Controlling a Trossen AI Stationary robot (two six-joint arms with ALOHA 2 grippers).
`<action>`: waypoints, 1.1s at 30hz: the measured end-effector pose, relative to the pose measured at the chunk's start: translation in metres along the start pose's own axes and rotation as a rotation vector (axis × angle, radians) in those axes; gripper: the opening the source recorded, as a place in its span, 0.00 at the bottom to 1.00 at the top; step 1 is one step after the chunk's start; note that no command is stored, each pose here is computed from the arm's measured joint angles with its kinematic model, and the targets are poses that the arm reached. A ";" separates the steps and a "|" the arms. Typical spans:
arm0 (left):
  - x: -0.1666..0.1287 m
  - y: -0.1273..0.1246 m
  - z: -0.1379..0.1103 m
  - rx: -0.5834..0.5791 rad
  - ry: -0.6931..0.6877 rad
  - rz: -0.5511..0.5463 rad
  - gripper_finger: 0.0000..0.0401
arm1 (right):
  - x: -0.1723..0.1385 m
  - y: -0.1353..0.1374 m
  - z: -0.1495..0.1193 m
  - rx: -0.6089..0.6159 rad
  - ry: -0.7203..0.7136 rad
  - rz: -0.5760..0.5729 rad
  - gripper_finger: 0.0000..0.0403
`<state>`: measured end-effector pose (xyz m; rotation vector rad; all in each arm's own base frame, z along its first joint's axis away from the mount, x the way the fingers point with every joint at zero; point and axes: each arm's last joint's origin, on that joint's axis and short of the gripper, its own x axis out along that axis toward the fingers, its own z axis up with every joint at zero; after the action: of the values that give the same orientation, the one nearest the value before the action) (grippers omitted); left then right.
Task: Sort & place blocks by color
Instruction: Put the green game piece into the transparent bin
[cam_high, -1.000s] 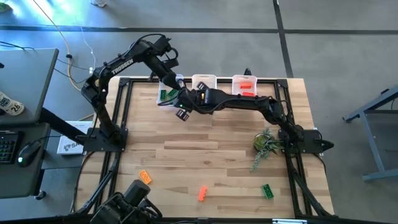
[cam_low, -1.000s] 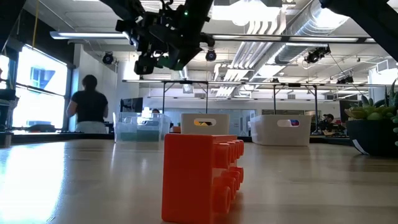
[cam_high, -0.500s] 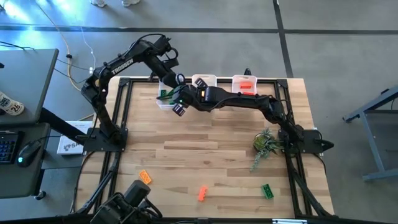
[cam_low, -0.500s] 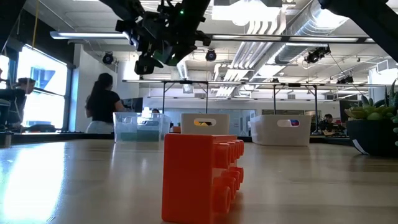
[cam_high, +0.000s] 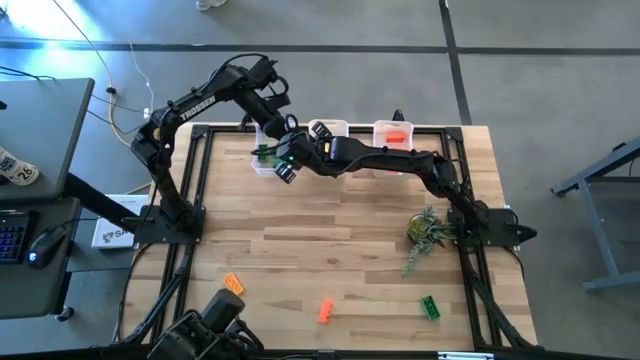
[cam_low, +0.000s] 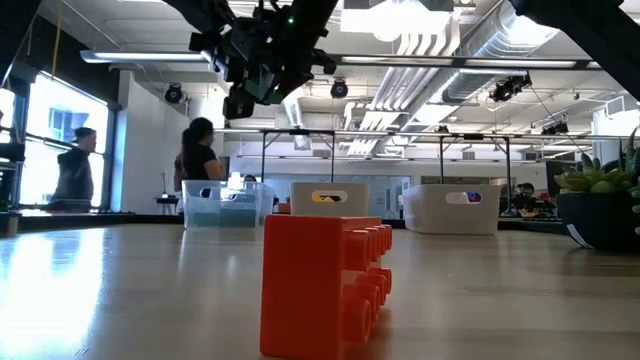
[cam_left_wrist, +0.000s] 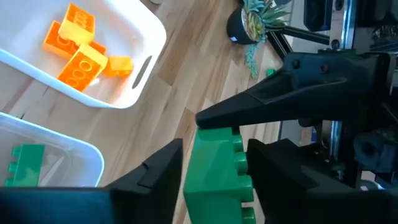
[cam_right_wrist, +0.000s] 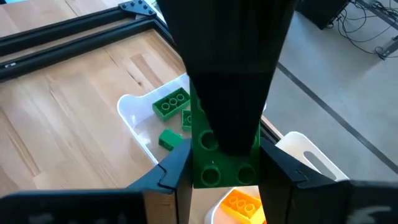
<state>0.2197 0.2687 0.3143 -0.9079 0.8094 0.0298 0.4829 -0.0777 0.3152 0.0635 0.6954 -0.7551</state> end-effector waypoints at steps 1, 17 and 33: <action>0.000 0.000 0.000 0.000 0.000 0.000 0.40 | 0.000 0.000 0.000 0.000 0.000 0.000 0.28; 0.000 0.001 0.003 0.025 -0.020 0.013 0.18 | 0.004 -0.007 0.000 -0.009 0.017 -0.016 0.33; -0.002 0.022 -0.002 -0.049 0.095 0.665 0.18 | 0.002 -0.012 -0.019 -0.026 0.206 -0.020 0.71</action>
<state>0.2096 0.2819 0.2995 -0.6550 1.1743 0.5923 0.4659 -0.0821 0.3014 0.1120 0.9024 -0.7648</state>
